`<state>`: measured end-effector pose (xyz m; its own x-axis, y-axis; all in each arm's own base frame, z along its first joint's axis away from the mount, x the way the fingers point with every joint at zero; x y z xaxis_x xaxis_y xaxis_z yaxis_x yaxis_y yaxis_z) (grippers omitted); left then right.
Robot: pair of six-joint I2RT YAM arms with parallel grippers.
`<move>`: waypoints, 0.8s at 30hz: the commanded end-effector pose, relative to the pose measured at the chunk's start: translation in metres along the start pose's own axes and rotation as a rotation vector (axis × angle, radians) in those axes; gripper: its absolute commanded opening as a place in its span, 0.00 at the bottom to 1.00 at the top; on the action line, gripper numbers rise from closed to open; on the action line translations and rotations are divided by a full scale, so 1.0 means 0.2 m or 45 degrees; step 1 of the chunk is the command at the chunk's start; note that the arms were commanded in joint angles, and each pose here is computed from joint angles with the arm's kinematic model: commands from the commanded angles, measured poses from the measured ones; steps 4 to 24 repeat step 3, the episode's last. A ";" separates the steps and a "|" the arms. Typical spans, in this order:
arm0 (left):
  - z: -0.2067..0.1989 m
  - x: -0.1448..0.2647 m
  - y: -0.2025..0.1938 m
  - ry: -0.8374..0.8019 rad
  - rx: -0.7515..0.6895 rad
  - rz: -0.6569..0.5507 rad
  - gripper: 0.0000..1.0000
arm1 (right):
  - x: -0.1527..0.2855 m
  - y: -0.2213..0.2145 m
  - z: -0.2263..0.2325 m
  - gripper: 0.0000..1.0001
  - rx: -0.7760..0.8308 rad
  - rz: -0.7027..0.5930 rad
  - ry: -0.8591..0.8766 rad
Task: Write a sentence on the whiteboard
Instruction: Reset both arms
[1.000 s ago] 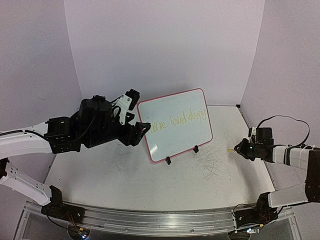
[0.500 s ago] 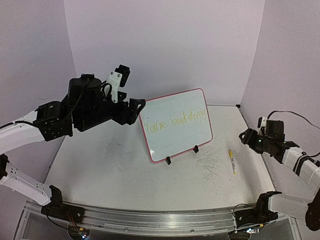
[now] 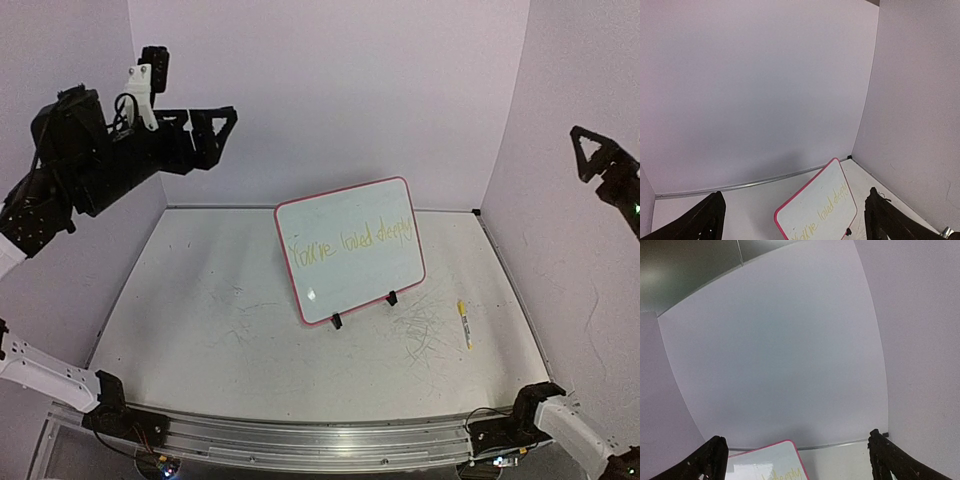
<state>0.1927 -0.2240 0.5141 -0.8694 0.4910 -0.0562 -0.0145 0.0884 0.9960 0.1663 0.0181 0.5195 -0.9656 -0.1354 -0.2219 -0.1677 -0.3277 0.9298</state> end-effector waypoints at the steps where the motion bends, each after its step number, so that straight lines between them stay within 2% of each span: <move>1: 0.07 0.06 0.14 0.061 0.002 -0.089 0.99 | 0.01 0.03 -0.05 0.98 0.043 0.040 -0.122; 24: 0.07 0.06 0.15 0.064 0.003 -0.095 0.99 | 0.01 0.05 -0.05 0.98 0.025 0.039 -0.148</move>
Point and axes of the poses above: each gripper's point midway between its finger pads, its own x axis back along the fingers, its own z axis along the line the jaws close on, y = z × x, the point moved 4 cm from there along x, back along the fingers, and after that the axes turned 3 degrees about -x, right-handed, at the moved point
